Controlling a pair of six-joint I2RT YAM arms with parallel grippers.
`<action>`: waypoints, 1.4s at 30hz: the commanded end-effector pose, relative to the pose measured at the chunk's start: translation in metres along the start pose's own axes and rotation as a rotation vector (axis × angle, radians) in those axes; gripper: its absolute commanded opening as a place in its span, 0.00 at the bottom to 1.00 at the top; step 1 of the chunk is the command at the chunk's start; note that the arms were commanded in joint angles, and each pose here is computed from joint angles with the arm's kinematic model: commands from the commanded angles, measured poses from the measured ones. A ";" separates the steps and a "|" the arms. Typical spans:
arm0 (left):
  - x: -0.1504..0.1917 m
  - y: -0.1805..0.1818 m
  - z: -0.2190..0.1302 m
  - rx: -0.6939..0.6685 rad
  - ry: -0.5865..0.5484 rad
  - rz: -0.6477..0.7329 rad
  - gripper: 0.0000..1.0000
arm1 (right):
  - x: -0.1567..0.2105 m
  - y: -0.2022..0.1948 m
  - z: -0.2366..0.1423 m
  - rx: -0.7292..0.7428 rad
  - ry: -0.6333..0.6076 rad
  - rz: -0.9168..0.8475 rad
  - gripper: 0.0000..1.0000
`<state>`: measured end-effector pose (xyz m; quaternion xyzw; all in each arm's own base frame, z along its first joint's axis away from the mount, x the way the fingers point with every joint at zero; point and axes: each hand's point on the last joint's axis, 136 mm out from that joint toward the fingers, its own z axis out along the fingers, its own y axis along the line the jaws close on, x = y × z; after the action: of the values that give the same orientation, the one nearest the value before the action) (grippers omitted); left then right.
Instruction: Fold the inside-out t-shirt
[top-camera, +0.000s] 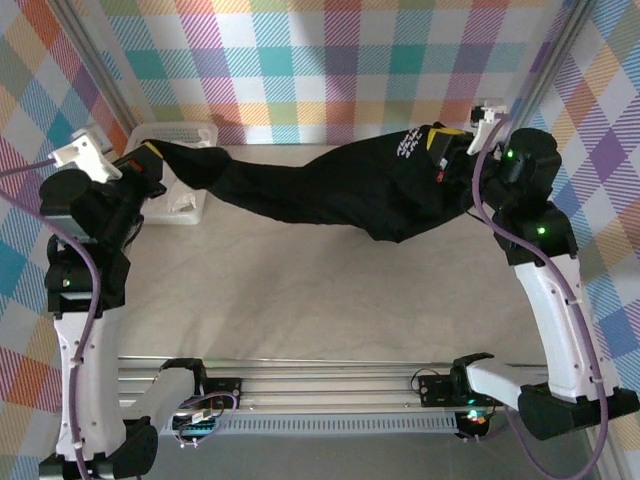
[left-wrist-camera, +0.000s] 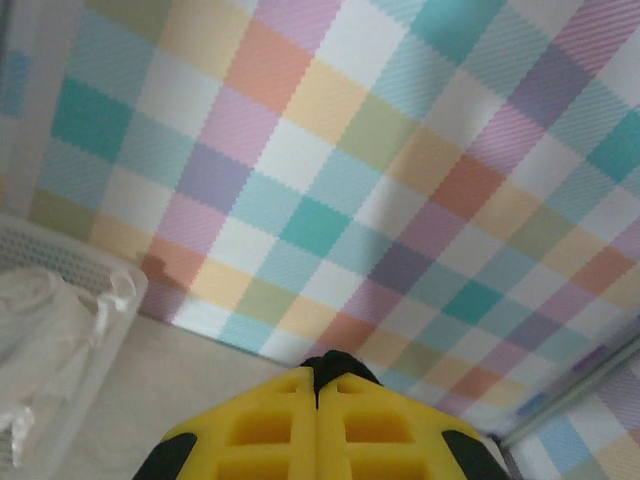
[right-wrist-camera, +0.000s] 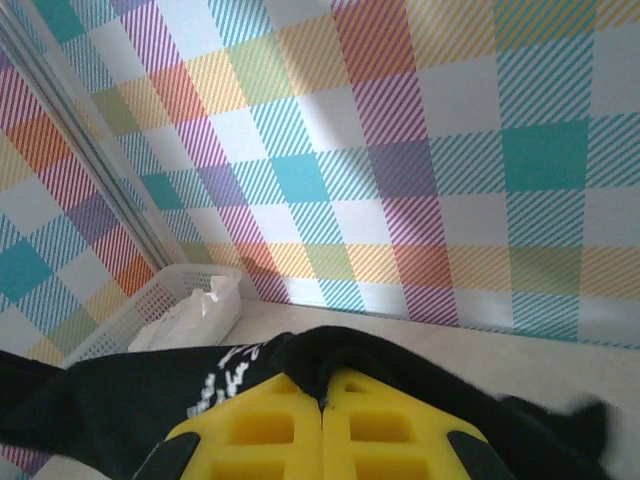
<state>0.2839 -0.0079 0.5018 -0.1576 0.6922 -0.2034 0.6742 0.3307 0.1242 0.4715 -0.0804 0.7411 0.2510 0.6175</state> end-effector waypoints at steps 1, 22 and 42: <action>-0.007 0.019 -0.005 -0.103 -0.032 0.056 0.00 | 0.045 -0.016 0.024 0.025 0.143 0.022 0.04; 0.124 0.081 0.033 -0.184 0.312 0.038 0.00 | 0.312 -0.070 0.135 0.127 0.846 0.076 0.43; 0.127 0.076 0.035 -0.148 0.321 0.030 0.00 | 0.392 -0.072 0.089 0.242 1.005 0.000 0.35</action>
<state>0.3176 -0.0098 0.3423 -0.1677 0.8192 -0.1621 0.5240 0.3423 0.1784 0.0649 -0.1235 0.9717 0.0949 0.1775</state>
